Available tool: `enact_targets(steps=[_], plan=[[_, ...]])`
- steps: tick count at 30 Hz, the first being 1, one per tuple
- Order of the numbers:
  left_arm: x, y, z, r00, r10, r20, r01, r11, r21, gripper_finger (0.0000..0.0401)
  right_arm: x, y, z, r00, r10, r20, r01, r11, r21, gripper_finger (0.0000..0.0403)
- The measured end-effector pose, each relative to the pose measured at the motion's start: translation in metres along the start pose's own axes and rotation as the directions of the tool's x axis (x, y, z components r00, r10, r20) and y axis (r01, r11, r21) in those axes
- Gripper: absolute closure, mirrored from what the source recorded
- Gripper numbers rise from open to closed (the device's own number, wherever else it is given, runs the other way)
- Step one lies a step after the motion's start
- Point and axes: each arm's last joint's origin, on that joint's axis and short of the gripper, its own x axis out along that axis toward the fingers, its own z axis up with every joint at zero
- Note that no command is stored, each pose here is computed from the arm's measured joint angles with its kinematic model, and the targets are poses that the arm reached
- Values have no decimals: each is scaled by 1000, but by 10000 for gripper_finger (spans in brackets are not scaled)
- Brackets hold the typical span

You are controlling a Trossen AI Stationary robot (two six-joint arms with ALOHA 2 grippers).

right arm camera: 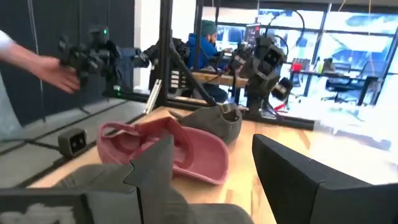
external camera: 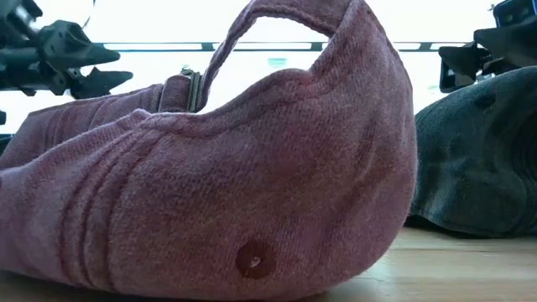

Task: Pick & Place hat
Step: Put the right black cap into the right transparent bin

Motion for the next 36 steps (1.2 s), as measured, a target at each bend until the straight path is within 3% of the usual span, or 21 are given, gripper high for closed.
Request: enact_targets(steps=[3,5,8,11,14,20,22,25,27,28,30,33,34,36], plan=[[0,0,0,1000,12,-2,-10,956,294,254,0,0,2,1000,-4,21,0,986,164,188],[0,1,0,1000,22,12,-25,930,366,254,0,-1,6,998,-24,56,-2,903,430,188],[0,-2,13,987,35,156,-76,960,269,254,-1,-3,10,989,-107,106,-2,692,721,188],[-5,-8,30,942,-18,335,-12,996,89,254,-2,-6,16,964,-211,160,-43,473,880,188],[-11,-13,44,873,-54,484,72,997,-20,254,-3,-9,19,927,-323,192,-70,354,933,188],[-33,-23,69,650,-128,749,286,954,-85,254,-4,-9,22,919,-326,223,-93,371,924,188],[-39,-23,75,577,-104,810,249,967,-53,254,-5,-10,23,905,-354,236,-90,385,919,188],[-42,-24,77,544,-106,833,271,961,-55,254,-6,-11,29,870,-394,296,-127,401,907,188],[-45,-26,81,521,-111,846,342,936,-88,254,-8,-10,37,849,-379,369,-175,457,872,188],[-46,-26,82,518,-111,848,388,914,-118,254,-9,-10,39,836,-384,393,-190,469,862,188],[-46,-27,84,516,-112,849,465,869,-168,254,-9,-11,40,817,-413,402,-204,445,872,188],[-49,-29,92,494,-71,867,453,872,-187,254,-6,-11,38,831,-413,372,-209,387,898,188],[-47,-30,95,523,-74,849,459,864,-207,254,-5,-12,37,839,-405,362,-214,366,906,188],[-33,-35,101,675,-111,729,446,849,-284,254,-1,-12,38,860,-399,318,-200,311,929,188]])
